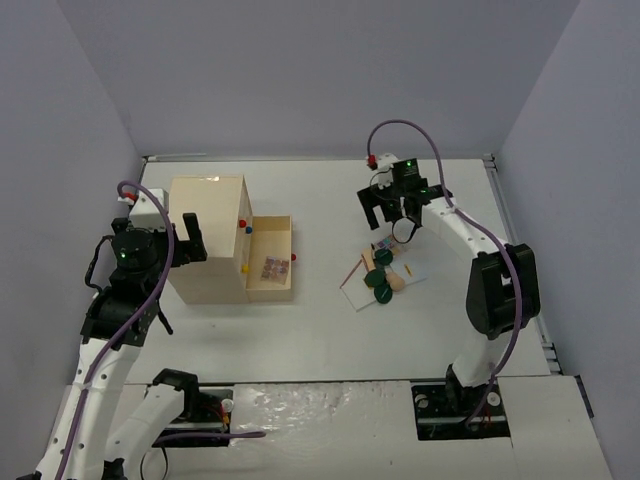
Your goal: Organize the makeup
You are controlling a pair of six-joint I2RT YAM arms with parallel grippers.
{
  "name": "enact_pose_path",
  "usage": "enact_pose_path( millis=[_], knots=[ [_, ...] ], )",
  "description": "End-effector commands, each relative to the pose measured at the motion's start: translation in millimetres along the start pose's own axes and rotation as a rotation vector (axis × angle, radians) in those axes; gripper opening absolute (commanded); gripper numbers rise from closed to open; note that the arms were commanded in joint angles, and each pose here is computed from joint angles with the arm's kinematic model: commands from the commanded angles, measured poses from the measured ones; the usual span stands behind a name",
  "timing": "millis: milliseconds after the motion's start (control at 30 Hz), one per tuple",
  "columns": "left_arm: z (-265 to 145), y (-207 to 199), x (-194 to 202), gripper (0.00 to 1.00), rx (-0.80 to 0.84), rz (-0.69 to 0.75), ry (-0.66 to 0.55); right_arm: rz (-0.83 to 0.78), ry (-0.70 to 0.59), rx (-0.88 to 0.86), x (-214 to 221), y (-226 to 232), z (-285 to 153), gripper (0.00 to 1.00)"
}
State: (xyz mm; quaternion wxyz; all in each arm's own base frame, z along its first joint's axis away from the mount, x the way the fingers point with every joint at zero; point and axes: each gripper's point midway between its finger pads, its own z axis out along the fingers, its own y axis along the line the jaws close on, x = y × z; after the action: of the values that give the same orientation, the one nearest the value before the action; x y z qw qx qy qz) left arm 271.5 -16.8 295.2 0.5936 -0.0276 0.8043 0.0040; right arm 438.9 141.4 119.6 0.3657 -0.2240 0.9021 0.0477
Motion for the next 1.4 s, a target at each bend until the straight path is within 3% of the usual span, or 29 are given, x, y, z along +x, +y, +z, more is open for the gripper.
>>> enact_pose_path(
  millis=[0, 133, 467, 1367],
  knots=[
    [0, -3, -26, 0.97, 0.011, -0.033, -0.080, 0.095, 0.013, 0.101, 14, -24, -2, 1.00],
    [0, -3, -26, 0.97, 0.013, -0.033, -0.080, 0.143, 0.056, 0.090, 34, -40, 11, 1.00],
    [0, -4, -25, 0.97, 0.018, -0.032, -0.077, 0.123, 0.139, 0.003, 65, -22, 37, 0.97],
    [2, -6, -24, 0.97, 0.026, -0.031, -0.072, 0.103, 0.227, 0.043, 96, -21, 55, 0.97]
  ],
)
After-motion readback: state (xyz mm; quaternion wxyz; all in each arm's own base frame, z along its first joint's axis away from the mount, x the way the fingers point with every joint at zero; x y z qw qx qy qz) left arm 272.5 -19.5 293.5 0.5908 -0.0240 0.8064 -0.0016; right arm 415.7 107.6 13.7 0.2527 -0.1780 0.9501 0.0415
